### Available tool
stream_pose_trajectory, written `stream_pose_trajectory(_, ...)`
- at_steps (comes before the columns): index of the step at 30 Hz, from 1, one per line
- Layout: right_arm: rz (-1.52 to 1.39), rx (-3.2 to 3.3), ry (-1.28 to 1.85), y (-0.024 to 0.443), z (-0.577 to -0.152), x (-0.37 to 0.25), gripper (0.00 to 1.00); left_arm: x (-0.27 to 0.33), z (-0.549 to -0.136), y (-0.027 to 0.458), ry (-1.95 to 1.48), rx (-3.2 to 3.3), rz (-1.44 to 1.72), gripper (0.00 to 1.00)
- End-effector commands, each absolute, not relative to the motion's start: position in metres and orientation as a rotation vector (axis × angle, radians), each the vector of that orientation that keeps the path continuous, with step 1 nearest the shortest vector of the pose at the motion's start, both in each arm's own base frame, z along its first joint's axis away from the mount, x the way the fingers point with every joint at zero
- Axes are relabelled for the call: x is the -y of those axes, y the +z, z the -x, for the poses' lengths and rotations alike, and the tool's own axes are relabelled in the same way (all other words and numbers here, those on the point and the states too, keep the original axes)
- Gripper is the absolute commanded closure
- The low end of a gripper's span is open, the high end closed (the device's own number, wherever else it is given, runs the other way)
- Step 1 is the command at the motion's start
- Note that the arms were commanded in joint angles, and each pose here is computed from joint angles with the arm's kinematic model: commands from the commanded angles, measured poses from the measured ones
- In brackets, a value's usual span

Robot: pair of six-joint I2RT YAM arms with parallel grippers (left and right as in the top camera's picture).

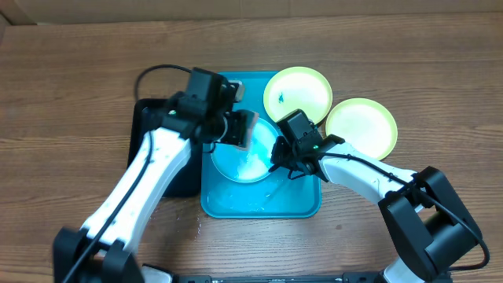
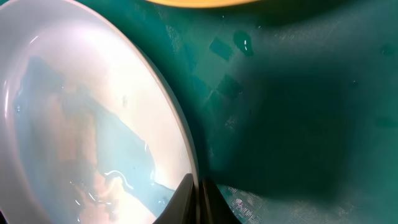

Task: Clean dirty plates on tray and stack at the side
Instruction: 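Carry the sponge with the left gripper back to the black tray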

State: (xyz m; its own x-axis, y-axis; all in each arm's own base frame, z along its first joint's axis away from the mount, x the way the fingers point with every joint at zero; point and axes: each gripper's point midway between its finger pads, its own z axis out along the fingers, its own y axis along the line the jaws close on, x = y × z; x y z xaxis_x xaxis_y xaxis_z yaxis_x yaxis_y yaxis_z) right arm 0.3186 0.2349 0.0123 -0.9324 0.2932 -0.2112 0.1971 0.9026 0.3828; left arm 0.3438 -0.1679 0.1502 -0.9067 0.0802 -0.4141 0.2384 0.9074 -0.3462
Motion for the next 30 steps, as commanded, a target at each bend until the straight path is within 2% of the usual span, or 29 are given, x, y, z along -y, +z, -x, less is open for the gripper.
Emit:
stream_pose_trajectory(1,-0.359,-2.802,0.526,0.012,-0.319,-0.236,0.96,0.11,-0.355,0.156,-0.235,-2.663,-0.115,0.96)
stream_pose_trajectory(6,-0.359,-2.802,0.526,0.012,-0.319,-0.236,0.96,0.053,-0.347,0.144,-0.033,-2.744,0.055,0.96)
stream_pose_trajectory(14,-0.359,-2.802,0.526,0.012,-0.319,-0.236,0.96,-0.003,-0.339,0.132,0.016,-2.775,0.314,0.96)
stream_pose_trajectory(30,-0.359,-2.801,0.526,0.012,-0.319,-0.236,0.96,-0.012,-0.32,0.07,0.028,-2.815,0.363,0.92)
